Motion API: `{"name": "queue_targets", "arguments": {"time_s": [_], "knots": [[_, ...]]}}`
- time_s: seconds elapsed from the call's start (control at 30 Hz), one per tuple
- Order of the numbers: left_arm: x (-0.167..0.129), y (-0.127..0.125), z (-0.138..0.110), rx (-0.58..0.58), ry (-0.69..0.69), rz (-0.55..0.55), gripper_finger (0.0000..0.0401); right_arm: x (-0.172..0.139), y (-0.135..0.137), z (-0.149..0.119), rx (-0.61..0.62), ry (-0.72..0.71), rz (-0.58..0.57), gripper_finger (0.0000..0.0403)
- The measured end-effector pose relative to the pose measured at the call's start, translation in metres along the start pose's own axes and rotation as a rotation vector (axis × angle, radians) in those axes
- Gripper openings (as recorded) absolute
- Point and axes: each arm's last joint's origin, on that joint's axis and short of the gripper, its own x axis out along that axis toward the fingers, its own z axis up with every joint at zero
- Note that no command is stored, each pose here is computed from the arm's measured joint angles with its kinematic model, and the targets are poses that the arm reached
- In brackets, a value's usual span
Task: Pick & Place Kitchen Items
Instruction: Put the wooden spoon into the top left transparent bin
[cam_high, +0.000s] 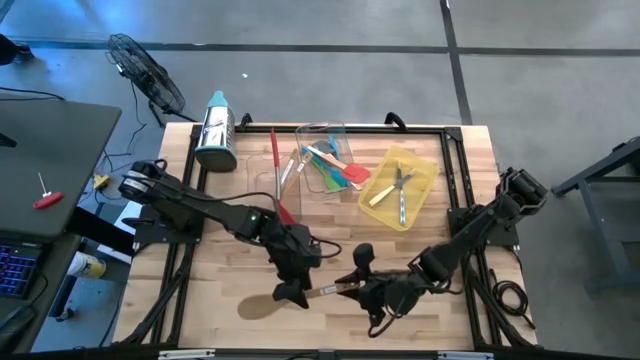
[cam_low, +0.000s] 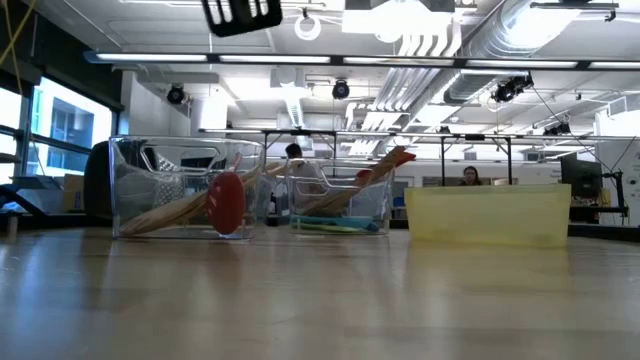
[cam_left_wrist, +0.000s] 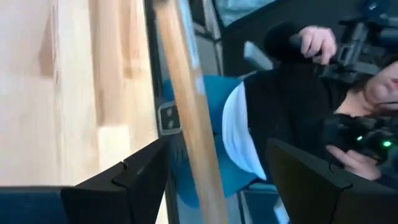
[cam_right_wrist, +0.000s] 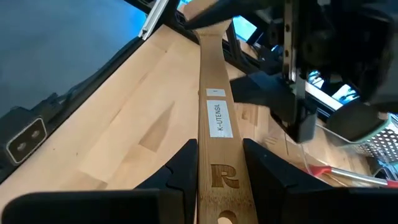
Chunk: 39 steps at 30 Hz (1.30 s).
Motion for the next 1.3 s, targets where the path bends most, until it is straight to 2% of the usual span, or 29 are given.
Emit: {"name": "queue_targets", "arguments": {"time_s": [0.33,0.53,0.67,0.83,0.9,1.2,1.23,1.3], "knots": [[0.026,0.025,-0.003,-0.005,0.028,0.072,0.0257,0.000,0.000,-0.001,-0.006,0.009,0.006,0.0091],[0.026,0.026,-0.003,-0.004,0.028,0.075,0.0223,0.000,0.001,-0.002,-0.003,0.017,0.010,0.0091],[0.026,0.025,-0.002,0.006,0.024,0.063,0.0170,0.000,0.001,-0.002,-0.003,0.021,0.010,0.0091],[0.027,0.025,-0.002,0.071,0.028,0.056,0.0045,0.000,0.001,-0.003,-0.006,0.026,0.010,0.0091],[0.027,0.025,-0.002,0.088,0.029,0.059,0.0019,0.000,0.001,-0.002,-0.015,0.017,0.008,0.0091],[0.027,0.028,-0.003,0.136,0.017,0.113,0.0017,0.000,0.001,-0.003,0.026,0.025,0.013,0.0091],[0.027,0.028,-0.003,0.141,0.013,0.116,0.0017,0.000,0.001,-0.003,0.040,0.024,0.012,0.0100],[0.026,0.028,-0.003,0.154,0.007,0.135,0.0013,0.000,0.001,-0.002,0.110,0.017,0.009,0.0148]]}}
